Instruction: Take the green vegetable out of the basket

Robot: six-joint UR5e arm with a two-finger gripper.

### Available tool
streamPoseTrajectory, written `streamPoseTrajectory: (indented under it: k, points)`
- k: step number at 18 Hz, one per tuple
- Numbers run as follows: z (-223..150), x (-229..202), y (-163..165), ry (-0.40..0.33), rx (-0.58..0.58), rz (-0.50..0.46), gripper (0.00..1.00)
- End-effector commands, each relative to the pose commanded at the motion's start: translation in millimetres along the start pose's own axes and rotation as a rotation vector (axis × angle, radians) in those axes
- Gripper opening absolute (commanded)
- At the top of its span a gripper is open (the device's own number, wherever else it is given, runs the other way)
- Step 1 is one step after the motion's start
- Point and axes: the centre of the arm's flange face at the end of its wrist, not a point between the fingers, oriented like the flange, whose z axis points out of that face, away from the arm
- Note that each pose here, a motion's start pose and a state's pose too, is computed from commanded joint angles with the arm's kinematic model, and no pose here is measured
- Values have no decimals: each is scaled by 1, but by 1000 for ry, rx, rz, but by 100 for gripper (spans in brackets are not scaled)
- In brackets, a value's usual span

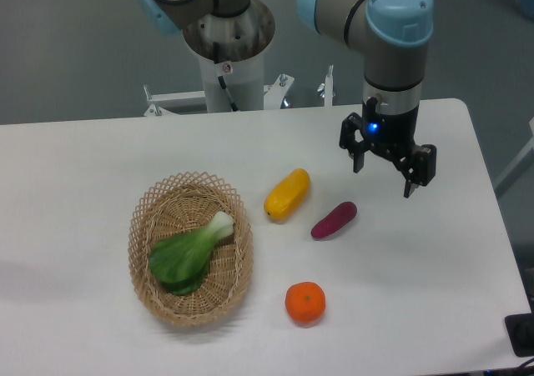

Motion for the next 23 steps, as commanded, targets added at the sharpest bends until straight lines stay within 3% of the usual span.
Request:
streamPoseTrajectory:
  k: [6,14,20,23]
  points:
    - [0,1,-1,4,4,-11,100]
    - [11,21,-23,39,11,-138,100]
    - [26,48,-68,79,14,-258,100]
    - [39,73,-101,98,12,-273,100]
